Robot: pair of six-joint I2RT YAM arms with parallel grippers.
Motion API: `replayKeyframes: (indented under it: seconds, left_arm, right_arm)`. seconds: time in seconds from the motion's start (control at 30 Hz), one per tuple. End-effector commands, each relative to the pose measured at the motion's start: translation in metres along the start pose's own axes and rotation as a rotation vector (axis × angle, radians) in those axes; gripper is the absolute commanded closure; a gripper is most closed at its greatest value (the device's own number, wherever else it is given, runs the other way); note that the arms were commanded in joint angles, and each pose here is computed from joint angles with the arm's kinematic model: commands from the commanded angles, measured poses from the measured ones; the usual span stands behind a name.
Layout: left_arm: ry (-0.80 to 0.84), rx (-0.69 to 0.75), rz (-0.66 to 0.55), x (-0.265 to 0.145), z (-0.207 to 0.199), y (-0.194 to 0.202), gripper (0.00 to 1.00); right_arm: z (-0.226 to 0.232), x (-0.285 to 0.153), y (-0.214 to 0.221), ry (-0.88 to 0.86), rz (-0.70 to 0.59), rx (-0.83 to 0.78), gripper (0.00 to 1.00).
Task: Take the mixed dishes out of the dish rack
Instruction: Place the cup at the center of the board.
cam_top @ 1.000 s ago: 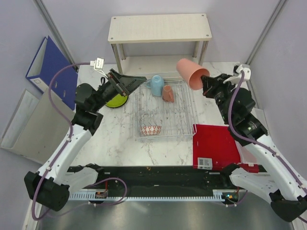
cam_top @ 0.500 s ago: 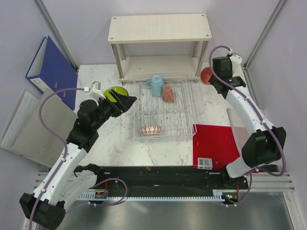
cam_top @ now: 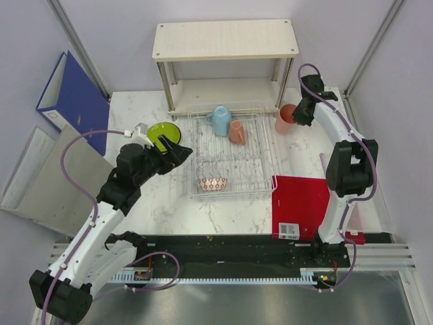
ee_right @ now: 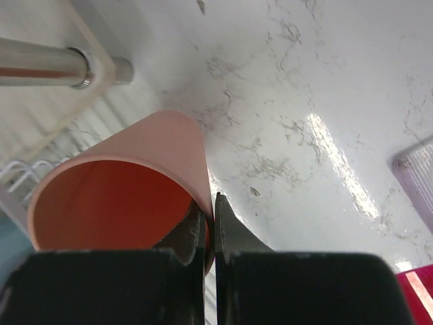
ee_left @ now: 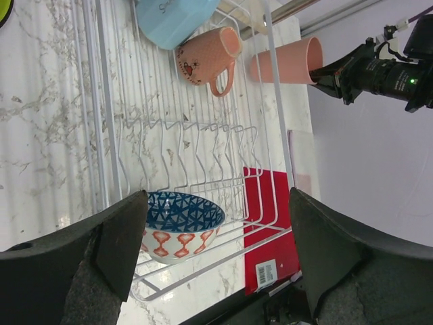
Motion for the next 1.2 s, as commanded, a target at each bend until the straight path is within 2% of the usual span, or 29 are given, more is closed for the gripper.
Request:
replayKeyframes:
  seconds: [0.0, 0.3, 0.5, 0.7, 0.8, 1.03, 1.1, 1.17]
  left_arm:
    - [-0.015, 0.020, 0.026, 0.000, 0.005, 0.004, 0.10]
    - [-0.046, 0.010, 0.070, 0.005, 0.013, 0.012, 0.10]
    - [-0.063, 0.016, 0.083, 0.007, 0.016, 0.014, 0.11]
    - [-0.071, 0.010, 0.116, 0.013, 0.017, 0.017, 0.11]
    - [-0.068, 0.010, 0.134, 0.014, 0.017, 0.020, 0.11]
    - [-0.061, 0.019, 0.152, 0.014, 0.016, 0.023, 0.12]
    - [-0.062, 0.019, 0.149, 0.014, 0.017, 0.023, 0.12]
    - [-0.066, 0.022, 0.152, 0.014, 0.018, 0.024, 0.12]
  right_arm:
    - [-0.010, 0.009, 0.006, 0.034, 0.060, -0.015, 1.00]
    - [-0.022, 0.026, 0.014, 0.109, 0.100, -0.062, 1.00]
    - [-0.027, 0.001, -0.003, 0.130, 0.051, -0.087, 1.00]
    - [-0.030, -0.011, -0.006, 0.160, 0.125, -0.155, 1.00]
    - [-0.031, -0.013, -0.009, 0.168, 0.112, -0.167, 1.00]
    - [-0.043, 0.006, 0.019, 0.199, 0.181, -0.194, 1.00]
    - [-0.043, 0.010, 0.023, 0.186, 0.180, -0.191, 0.98]
    - [-0.044, 0.014, 0.030, 0.171, 0.199, -0.186, 0.89]
Point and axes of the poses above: each gripper's point midway between its finger pads, its own x axis out along the fingers, its own z axis along the line the jaws close on, y = z × x, the point moved 7 cm from there along -x, back along the fingers, and after that the axes turned 6 degrees about -x, right-handed, at the moved point
